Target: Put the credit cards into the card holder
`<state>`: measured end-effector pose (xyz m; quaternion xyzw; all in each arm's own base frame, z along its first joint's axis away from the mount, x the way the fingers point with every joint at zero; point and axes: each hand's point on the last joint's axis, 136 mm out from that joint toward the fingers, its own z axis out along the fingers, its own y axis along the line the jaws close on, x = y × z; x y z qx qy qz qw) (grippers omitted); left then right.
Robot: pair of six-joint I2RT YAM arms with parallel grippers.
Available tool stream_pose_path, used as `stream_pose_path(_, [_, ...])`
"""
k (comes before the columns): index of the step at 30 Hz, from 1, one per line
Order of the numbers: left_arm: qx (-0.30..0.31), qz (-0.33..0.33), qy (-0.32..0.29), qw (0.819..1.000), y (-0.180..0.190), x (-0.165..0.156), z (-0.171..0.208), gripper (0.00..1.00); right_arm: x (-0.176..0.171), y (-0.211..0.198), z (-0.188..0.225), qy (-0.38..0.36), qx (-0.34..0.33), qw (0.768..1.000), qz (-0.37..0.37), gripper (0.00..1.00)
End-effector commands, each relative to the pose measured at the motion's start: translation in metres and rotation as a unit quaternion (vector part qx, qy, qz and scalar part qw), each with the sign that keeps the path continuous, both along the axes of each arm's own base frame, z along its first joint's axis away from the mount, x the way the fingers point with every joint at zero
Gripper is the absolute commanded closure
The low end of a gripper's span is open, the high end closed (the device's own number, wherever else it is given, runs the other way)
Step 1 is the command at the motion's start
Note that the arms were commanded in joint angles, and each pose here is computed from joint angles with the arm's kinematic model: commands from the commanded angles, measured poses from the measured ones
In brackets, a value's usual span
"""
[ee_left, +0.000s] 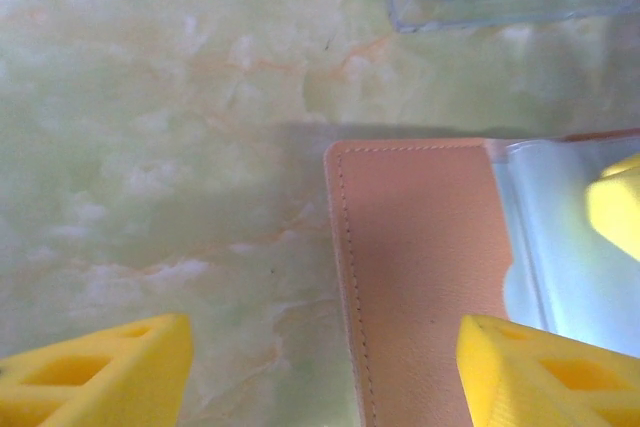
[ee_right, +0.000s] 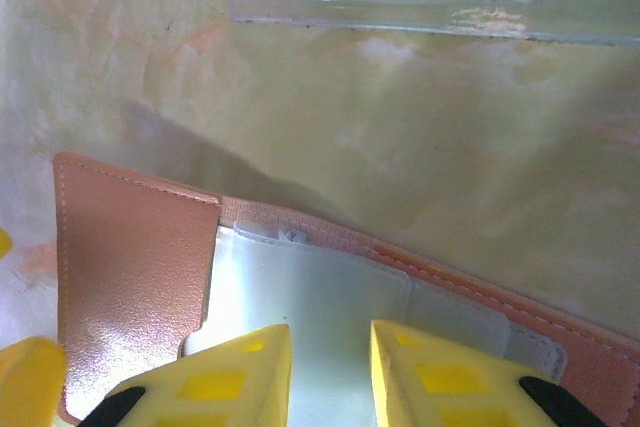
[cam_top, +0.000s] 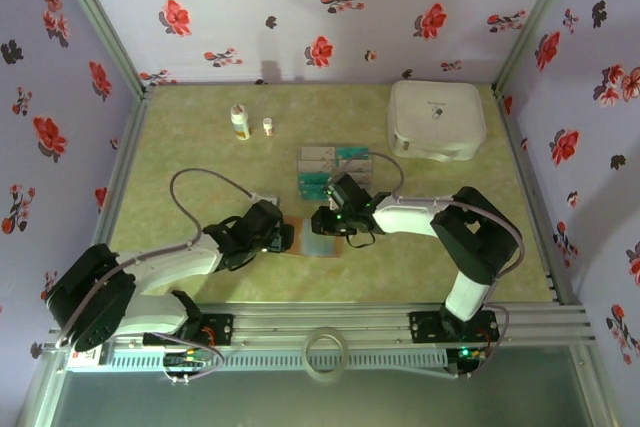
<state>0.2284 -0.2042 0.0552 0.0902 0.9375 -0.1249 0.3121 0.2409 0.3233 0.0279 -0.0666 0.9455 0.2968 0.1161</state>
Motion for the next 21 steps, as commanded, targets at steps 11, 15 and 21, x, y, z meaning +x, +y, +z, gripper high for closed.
stream_pose_path(11, [-0.016,-0.086,-0.045,0.995,-0.033,-0.011,0.029,0.28,-0.002,0.004,-0.007,0.011,-0.003,1.000,-0.003,0.73])
stream_pose_path(15, [-0.013,-0.108,-0.053,0.993,-0.045,-0.018,0.024,0.28,-0.003,0.004,-0.009,0.013,-0.002,1.000,-0.003,0.73])
stream_pose_path(21, [-0.009,-0.130,-0.072,0.989,-0.056,-0.021,0.024,0.27,-0.004,0.004,-0.010,0.014,-0.004,1.000,-0.003,0.74])
